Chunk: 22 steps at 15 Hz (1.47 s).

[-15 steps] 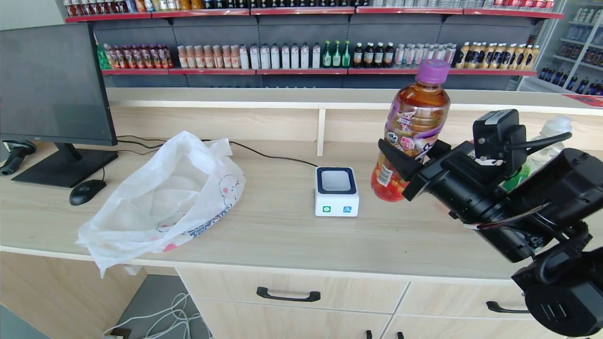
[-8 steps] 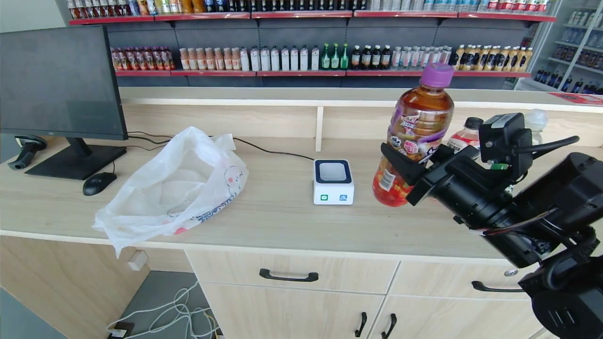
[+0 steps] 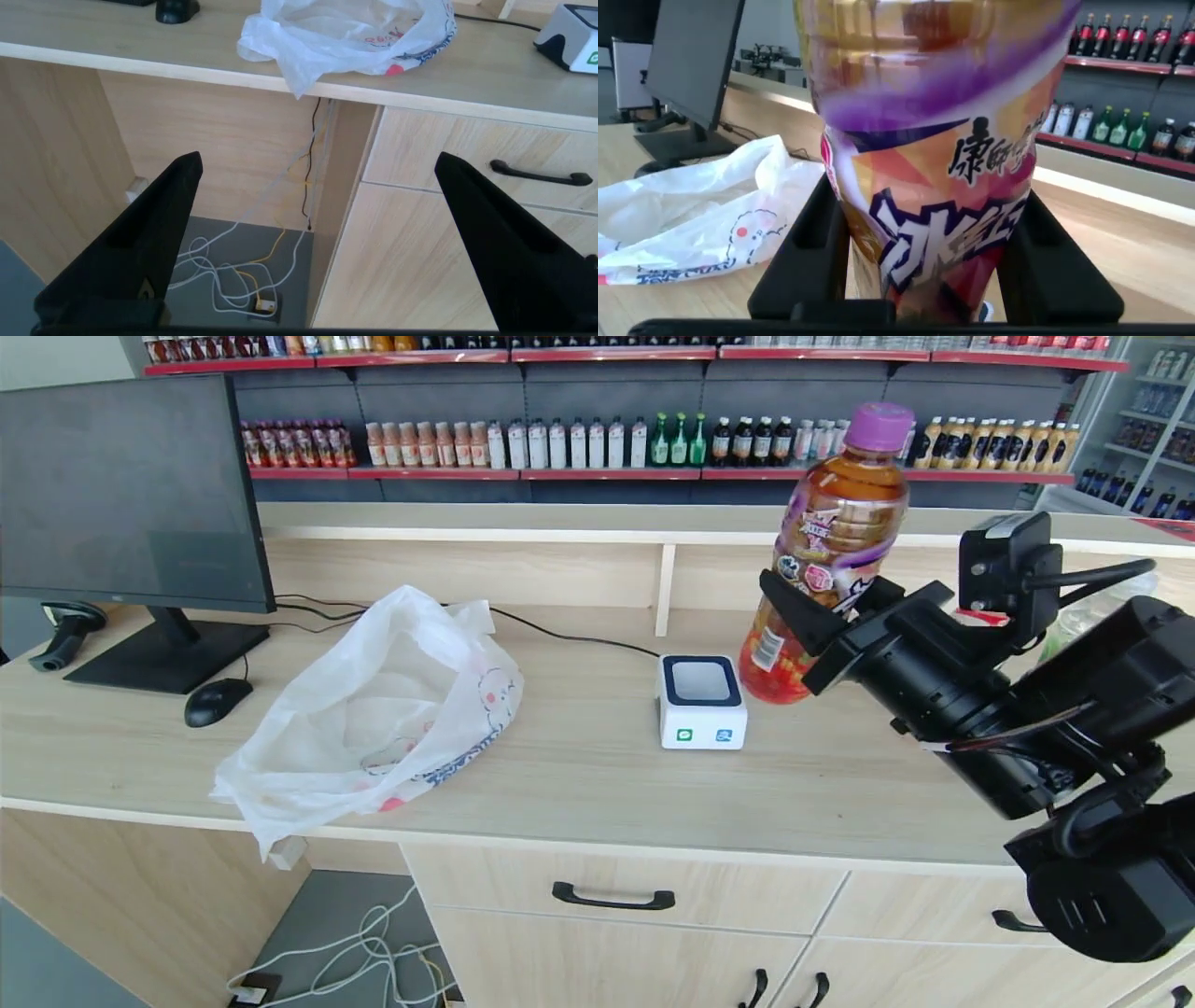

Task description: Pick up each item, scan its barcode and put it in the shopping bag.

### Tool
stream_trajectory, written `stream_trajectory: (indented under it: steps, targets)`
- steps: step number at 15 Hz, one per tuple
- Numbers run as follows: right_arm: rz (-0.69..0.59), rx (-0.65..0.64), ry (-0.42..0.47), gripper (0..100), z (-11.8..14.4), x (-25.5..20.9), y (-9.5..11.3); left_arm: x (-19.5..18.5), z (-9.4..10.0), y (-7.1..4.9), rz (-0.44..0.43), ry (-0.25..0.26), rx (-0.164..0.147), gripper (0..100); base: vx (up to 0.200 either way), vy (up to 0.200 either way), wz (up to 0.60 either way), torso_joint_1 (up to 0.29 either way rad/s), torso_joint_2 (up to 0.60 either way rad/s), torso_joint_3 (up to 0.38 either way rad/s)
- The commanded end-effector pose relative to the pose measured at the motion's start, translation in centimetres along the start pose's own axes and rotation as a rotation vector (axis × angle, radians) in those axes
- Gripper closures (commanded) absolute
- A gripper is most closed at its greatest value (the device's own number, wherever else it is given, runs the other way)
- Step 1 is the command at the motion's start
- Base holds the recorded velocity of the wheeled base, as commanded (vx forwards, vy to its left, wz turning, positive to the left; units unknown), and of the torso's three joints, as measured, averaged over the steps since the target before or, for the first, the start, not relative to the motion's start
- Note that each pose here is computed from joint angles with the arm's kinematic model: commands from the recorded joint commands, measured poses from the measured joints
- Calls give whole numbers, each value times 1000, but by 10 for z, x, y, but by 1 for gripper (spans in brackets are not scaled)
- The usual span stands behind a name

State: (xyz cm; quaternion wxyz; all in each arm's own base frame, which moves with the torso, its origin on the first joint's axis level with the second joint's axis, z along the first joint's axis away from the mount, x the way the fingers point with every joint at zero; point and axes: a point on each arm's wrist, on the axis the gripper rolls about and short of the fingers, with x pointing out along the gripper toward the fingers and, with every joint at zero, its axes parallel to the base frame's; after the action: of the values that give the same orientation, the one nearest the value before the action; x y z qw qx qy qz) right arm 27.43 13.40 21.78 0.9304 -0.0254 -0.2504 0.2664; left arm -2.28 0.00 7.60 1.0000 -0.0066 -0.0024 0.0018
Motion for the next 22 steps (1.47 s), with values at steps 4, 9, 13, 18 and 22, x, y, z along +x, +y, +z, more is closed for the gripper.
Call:
stream_trajectory:
  steps: [4, 9, 13, 18, 22]
  targets:
    - [136, -157, 13, 100, -23, 5, -34, 0, 0, 0, 1, 0, -2, 0, 0, 200, 0, 4, 1, 1]
    - [268, -309, -28, 100, -45, 21, -49, 0, 0, 0, -1, 0, 1, 0, 0, 0, 0, 0, 0, 0]
    - [236, -489, -12, 100, -59, 20, -65, 0, 0, 0, 1, -1, 1, 0, 0, 0, 0, 0, 0, 0]
    - [312, -663, -41, 100, -88, 30, -71, 0, 0, 0, 1, 0, -1, 0, 0, 0, 0, 0, 0, 0]
    - [352, -685, -79, 100, -102, 41, -77, 0, 0, 0, 1, -3, -2, 0, 0, 0, 0, 0, 0, 0]
